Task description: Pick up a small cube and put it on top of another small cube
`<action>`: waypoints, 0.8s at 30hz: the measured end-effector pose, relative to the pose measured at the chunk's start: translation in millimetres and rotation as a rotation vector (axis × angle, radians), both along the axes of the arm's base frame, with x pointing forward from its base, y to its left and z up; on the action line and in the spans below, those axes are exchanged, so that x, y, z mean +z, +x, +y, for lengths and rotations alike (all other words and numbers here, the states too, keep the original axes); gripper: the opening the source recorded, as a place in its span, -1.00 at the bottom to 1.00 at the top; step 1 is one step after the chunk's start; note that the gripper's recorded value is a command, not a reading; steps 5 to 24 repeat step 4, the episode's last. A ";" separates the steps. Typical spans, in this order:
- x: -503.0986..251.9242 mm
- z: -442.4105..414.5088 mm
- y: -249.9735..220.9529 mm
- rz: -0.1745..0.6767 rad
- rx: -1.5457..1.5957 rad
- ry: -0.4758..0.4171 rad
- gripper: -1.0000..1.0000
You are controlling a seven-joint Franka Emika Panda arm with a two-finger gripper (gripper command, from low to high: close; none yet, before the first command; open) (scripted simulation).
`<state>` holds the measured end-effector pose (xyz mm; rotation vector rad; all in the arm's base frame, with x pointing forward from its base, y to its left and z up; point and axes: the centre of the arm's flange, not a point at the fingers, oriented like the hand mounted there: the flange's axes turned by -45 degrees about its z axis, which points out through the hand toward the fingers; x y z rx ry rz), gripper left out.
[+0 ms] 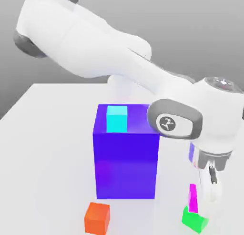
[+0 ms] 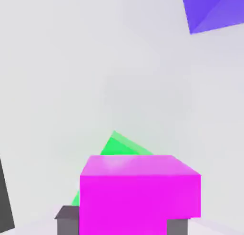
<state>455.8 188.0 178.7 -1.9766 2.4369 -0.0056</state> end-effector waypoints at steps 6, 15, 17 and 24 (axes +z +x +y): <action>0.0 0.0 0.0 0.000 0.000 0.000 1.00; 0.0 0.0 0.0 0.000 0.000 0.000 1.00; 0.0 0.0 0.0 0.000 0.000 0.000 1.00; 0.0 0.0 0.0 0.000 0.000 0.000 1.00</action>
